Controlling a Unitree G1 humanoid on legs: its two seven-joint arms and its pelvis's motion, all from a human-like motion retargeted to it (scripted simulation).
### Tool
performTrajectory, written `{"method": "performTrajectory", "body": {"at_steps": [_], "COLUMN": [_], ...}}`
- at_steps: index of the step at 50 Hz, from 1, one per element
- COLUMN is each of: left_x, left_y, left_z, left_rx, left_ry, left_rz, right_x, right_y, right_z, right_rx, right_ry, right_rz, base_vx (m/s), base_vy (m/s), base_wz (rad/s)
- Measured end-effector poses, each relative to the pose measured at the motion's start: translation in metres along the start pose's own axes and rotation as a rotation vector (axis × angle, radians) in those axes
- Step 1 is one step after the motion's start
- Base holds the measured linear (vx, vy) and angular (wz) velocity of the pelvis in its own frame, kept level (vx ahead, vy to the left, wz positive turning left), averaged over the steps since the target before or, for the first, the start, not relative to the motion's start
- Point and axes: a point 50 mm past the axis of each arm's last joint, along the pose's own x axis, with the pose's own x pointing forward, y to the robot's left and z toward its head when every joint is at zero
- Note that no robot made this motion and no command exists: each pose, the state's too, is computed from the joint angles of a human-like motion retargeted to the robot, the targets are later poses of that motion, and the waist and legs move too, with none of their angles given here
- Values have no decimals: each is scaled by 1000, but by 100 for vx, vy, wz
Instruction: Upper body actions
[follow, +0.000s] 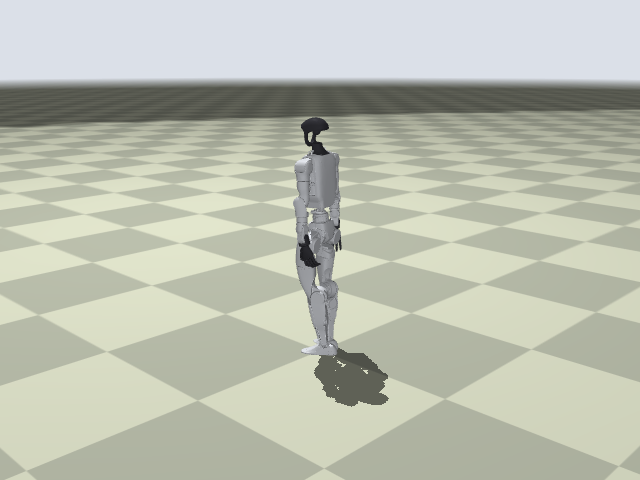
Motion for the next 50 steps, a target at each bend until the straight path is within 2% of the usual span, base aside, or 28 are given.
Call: {"method": "performTrajectory", "body": {"at_steps": [7, 25, 39, 50], "left_x": [-1, -1, -4, 4], "left_y": [-3, -11, -3, -11], "left_z": [16, 23, 38, -4], "left_rx": [-73, -40, -75, -120], "left_ry": [-62, -80, -136, -13], "left_rz": [-23, -53, 45, 44], "right_x": [0, -6, -3, -3], "right_y": [0, 14, -7, -5], "right_z": [-2, -46, -20, -28], "right_rx": [-55, 84, 83, 74], "right_ry": [21, 218, 109, 116], "right_rz": [-3, 65, 1, 0], "base_vx": [-1, -1, -13, 7], "base_vy": [-7, -8, -2, 14], "base_wz": [-4, 7, 34, -31]}}
